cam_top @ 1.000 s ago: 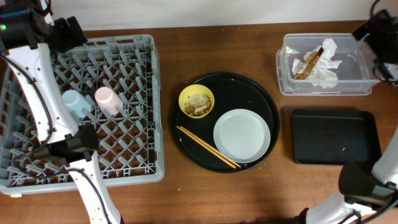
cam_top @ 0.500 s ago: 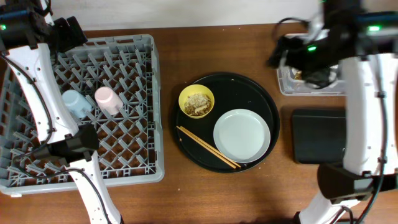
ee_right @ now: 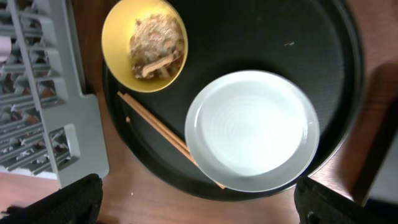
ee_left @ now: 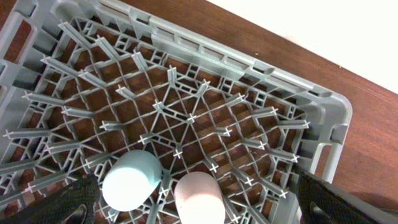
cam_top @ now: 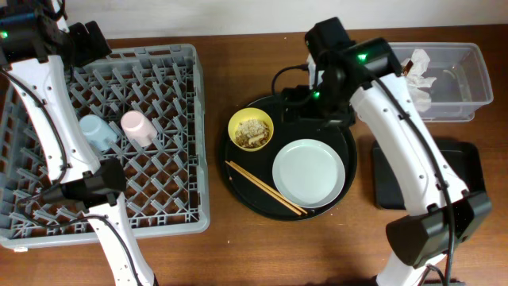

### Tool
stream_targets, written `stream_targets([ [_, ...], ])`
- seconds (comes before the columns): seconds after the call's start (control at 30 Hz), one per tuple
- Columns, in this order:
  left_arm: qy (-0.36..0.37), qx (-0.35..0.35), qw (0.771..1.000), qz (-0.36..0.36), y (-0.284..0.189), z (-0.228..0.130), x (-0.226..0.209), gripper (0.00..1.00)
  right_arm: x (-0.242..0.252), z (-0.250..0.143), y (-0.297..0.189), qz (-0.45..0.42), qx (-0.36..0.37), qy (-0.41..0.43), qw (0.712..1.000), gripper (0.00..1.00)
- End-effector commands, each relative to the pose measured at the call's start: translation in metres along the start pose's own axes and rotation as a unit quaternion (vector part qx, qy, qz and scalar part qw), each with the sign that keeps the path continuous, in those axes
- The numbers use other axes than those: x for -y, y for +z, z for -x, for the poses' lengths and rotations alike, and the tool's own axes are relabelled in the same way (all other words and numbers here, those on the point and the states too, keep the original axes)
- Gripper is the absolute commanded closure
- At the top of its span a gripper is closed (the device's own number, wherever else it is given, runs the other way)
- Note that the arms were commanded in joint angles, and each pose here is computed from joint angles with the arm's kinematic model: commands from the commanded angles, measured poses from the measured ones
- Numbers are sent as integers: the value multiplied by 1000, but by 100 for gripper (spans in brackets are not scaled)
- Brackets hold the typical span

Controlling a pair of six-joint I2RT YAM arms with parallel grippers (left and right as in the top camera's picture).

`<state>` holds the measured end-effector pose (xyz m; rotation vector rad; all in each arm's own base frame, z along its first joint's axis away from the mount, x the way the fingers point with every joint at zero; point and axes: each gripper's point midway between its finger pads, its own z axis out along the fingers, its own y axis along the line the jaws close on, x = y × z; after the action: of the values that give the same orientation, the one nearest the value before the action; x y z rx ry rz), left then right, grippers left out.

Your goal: Sort waste into correct bins and load items into the dishwasher rack

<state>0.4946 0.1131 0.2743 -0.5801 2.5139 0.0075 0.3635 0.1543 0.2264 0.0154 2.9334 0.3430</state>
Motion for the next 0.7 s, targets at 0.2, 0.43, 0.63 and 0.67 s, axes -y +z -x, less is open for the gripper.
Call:
stream_targets([
  [0.2, -3, 7, 1000, -3, -6, 2, -1, 1, 164, 60, -81, -61, 134, 205, 968, 1],
  [0.43, -3, 7, 1000, -3, -6, 2, -1, 1, 248, 49, -103, -88, 154, 305, 936, 1],
  [0.63, -3, 7, 1000, -4, -6, 2, 0, 1, 281, 39, -113, -99, 162, 343, 920, 1],
  [0.67, -3, 6, 1000, -9, -6, 2, 2, 1, 282, 38, -113, -99, 162, 344, 919, 1],
])
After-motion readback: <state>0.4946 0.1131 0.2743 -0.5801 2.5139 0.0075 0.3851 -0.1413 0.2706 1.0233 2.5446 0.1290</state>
